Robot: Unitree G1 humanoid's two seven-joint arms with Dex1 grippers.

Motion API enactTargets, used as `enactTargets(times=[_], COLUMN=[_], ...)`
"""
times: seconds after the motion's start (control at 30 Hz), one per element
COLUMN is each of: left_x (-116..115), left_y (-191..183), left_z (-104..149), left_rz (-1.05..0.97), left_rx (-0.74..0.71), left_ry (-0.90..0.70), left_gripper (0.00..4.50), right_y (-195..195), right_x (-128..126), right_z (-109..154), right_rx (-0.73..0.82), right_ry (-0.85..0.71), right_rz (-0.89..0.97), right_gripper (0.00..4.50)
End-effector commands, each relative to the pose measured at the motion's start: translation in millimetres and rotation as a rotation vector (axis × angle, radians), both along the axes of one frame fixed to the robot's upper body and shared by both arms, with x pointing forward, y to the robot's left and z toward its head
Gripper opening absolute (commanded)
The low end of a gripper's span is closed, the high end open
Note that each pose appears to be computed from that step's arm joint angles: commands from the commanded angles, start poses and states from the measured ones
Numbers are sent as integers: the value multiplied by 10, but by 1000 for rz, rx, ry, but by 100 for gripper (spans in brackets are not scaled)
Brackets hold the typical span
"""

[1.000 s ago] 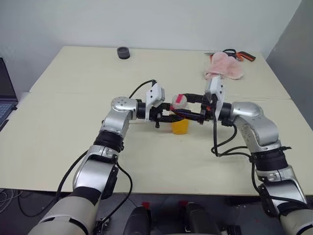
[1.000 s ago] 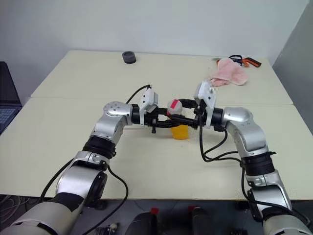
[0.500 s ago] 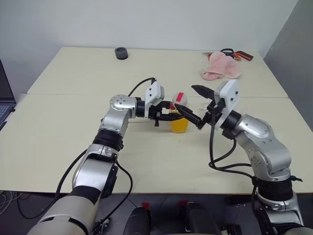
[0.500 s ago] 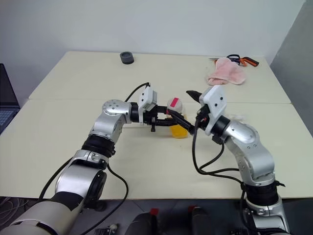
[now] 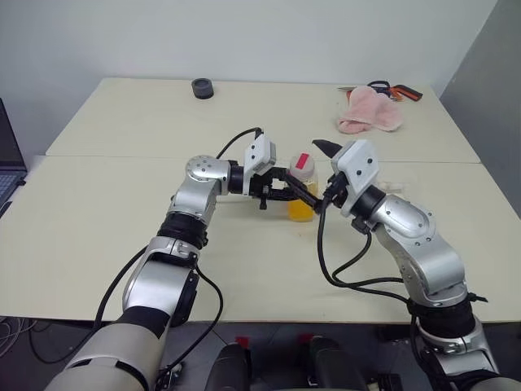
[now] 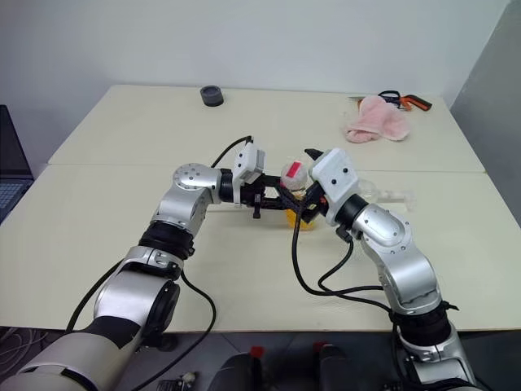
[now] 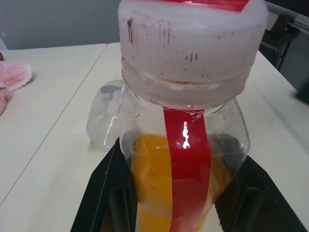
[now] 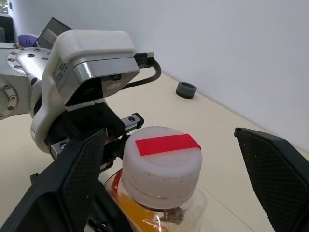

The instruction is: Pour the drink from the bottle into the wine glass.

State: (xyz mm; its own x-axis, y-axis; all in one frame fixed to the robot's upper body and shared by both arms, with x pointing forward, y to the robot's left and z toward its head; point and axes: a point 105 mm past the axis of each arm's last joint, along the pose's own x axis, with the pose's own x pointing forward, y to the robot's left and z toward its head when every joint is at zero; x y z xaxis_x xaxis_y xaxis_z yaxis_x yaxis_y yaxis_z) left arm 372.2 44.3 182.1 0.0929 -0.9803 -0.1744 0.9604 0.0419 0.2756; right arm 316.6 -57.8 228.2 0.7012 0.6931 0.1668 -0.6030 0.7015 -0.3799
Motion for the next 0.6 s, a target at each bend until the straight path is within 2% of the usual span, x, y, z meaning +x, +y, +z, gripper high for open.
enactTargets(times=[0.03, 0.6], left_x=[-30, -31], left_y=[-30, 15], left_z=[161, 116], left_rz=[-31, -24], left_rx=[-20, 0], left_ry=[-57, -48], left_gripper=[164, 164], right_y=[-35, -245], right_x=[-30, 34], right_z=[145, 125], right_rx=[26, 25], right_ry=[-64, -69], right_rz=[-9, -100], right_gripper=[450, 450])
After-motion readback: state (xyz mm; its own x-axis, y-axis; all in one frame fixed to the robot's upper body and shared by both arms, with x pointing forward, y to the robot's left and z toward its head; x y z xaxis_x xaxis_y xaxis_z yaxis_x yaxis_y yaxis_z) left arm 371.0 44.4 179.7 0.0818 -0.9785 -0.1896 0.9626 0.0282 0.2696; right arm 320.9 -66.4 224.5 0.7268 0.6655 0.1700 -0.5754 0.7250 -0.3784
